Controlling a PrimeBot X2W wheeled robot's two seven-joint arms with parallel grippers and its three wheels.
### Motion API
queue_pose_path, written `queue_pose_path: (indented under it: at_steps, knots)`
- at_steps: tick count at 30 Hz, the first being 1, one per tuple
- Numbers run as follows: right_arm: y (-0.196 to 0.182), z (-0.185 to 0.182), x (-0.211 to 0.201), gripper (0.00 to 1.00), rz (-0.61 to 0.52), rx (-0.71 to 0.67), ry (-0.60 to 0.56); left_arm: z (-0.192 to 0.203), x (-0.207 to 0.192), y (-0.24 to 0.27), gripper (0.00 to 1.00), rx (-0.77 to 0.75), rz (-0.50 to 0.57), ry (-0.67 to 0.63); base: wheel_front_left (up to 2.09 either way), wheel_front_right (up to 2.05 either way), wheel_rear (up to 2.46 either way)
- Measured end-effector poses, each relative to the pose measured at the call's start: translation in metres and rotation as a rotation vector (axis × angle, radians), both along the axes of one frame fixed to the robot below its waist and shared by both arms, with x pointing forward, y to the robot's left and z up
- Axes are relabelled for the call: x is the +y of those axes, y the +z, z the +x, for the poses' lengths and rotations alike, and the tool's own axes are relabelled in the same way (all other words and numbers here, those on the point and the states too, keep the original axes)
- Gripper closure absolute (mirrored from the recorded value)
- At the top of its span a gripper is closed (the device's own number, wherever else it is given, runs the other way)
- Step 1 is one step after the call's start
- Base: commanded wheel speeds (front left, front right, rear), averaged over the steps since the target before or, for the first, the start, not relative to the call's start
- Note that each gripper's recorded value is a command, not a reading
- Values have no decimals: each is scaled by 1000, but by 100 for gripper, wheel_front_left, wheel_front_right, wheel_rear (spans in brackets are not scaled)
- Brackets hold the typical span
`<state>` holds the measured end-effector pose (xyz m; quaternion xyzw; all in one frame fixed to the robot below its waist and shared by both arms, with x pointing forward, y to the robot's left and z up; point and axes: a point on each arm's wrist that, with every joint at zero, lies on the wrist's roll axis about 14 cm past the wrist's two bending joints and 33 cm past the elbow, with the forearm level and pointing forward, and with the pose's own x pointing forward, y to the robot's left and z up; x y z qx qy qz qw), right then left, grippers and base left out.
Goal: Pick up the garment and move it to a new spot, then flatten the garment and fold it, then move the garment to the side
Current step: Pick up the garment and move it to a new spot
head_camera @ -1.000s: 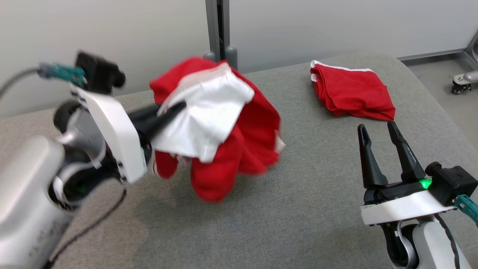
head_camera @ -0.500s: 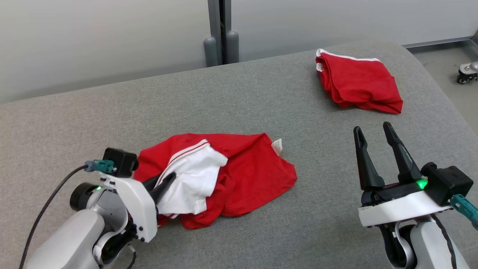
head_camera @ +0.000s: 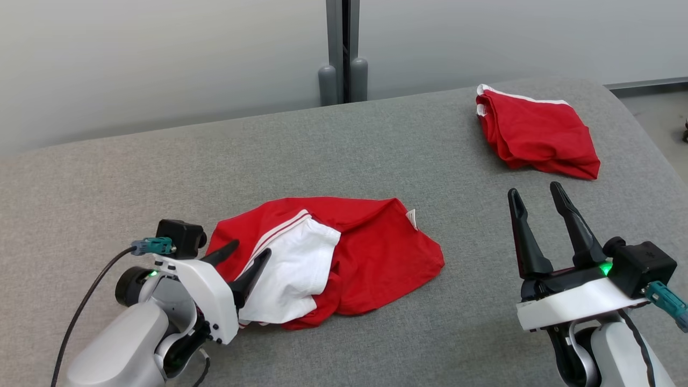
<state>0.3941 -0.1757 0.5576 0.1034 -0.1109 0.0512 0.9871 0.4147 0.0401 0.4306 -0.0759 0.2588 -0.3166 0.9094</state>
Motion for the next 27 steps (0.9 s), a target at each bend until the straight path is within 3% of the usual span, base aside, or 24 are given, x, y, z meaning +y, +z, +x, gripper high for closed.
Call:
queue_pose_path:
  at_steps: [5,13,18,21,27]
  knots:
    - [-2,-2,4,0,0,5,12,13,7,39,0,-149,-46,24,0,0,0]
    - [1,-2,6,0,-7,-3,23,32,48,105,0,-415,-56,186,0,0,0]
    - [-4,-5,9,0,-6,9,29,25,72,116,0,-486,-75,302,0,0,0]
    - [-5,-6,6,0,0,11,12,18,90,128,0,-522,-145,422,0,0,0]
    - [-11,-10,11,0,13,24,17,-13,109,103,0,-471,-143,540,0,0,0]
